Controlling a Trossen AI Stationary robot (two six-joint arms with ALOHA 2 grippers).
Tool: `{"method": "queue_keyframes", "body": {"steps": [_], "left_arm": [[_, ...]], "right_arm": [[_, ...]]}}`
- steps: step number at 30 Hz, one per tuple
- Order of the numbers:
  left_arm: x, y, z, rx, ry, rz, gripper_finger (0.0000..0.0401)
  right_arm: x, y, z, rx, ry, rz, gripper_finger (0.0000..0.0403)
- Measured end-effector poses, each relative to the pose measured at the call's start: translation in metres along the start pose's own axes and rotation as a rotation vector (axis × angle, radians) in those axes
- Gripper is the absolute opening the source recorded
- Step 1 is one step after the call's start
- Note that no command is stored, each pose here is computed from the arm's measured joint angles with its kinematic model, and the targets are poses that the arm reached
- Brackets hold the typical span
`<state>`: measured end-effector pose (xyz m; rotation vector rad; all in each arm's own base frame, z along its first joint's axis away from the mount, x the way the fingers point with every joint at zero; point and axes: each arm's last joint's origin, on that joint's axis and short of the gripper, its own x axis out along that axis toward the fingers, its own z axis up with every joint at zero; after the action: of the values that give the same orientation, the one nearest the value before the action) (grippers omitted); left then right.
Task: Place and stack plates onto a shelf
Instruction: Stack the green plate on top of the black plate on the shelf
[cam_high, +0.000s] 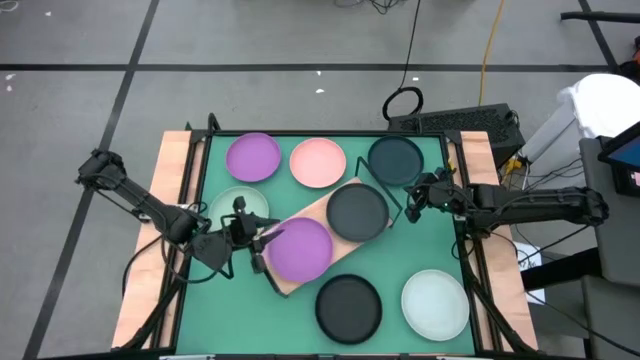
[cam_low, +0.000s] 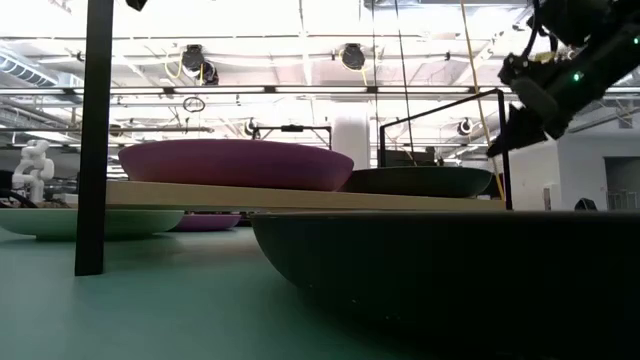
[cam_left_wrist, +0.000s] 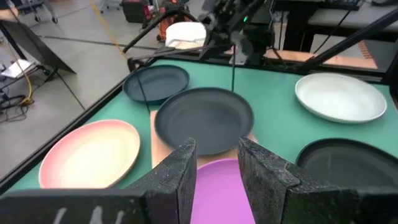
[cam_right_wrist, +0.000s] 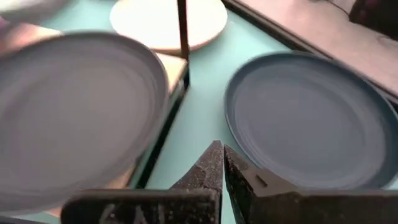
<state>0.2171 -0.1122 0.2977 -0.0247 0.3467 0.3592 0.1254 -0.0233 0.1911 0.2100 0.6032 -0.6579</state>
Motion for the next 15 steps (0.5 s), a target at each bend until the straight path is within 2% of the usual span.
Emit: {"method": "queue_keyframes", "body": {"steps": [8,15], "left_arm": [[-0.008,0.013,-0.005,0.001,0.057,0.042,0.0124],[-0.02,0.037,-0.012,-0.093,0.148,0.122,0.0124]], "right_arm": [[-0.014,0.0,0.02,-0.017,-0.035,-0.03,0.0],[-0.028,-0.002,0.036,-0.054,-0.065,-0.024,0.0]]}}
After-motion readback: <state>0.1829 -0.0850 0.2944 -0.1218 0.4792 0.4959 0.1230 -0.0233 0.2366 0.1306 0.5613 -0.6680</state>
